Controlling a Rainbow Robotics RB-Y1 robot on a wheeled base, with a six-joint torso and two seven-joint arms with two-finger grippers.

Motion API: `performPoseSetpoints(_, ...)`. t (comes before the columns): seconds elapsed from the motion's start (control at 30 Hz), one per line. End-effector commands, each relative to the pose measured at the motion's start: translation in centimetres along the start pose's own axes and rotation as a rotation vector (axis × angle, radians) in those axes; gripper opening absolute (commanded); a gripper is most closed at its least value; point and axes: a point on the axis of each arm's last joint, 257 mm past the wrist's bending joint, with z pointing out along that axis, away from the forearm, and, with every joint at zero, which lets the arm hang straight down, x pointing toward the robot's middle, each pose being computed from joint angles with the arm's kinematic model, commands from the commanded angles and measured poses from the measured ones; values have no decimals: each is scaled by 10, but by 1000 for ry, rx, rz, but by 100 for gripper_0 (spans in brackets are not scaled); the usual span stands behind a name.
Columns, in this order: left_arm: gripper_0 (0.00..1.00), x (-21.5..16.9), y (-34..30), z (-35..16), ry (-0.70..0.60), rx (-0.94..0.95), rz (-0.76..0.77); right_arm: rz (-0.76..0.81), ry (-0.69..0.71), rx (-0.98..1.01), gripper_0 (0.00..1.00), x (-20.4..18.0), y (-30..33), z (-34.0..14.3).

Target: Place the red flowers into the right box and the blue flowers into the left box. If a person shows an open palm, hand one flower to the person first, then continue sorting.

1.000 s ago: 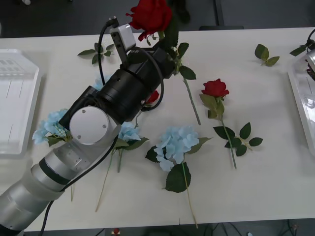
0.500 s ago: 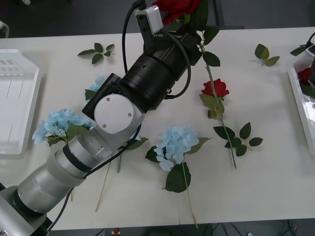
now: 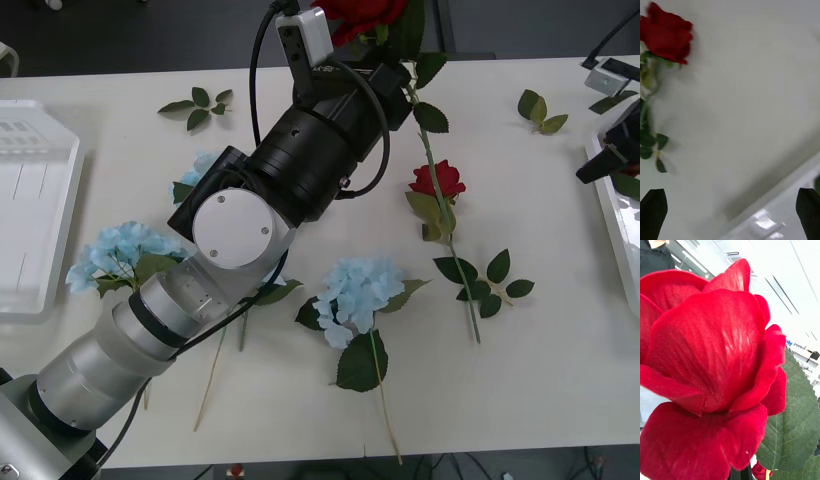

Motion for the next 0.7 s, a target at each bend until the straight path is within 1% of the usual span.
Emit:
performPoseSetpoints(0.03,0,-15,-29,13,-34,50,43,-17,-11,-125,100,24,40,3)
performPoseSetpoints(0.13,0,-15,-29,13,-34,50,43,-3,-63,-296,100,20,90,10)
performPoseSetpoints(0.27,0,-15,-29,13,-34,50,43,77,-116,-499,100,6,138,-1)
performPoseSetpoints(0.47,0,-15,-29,13,-34,50,43,89,-212,-678,100,-29,181,-9)
performPoseSetpoints(0.7,0,-15,-29,13,-34,50,43,78,-287,-818,100,-64,221,-4)
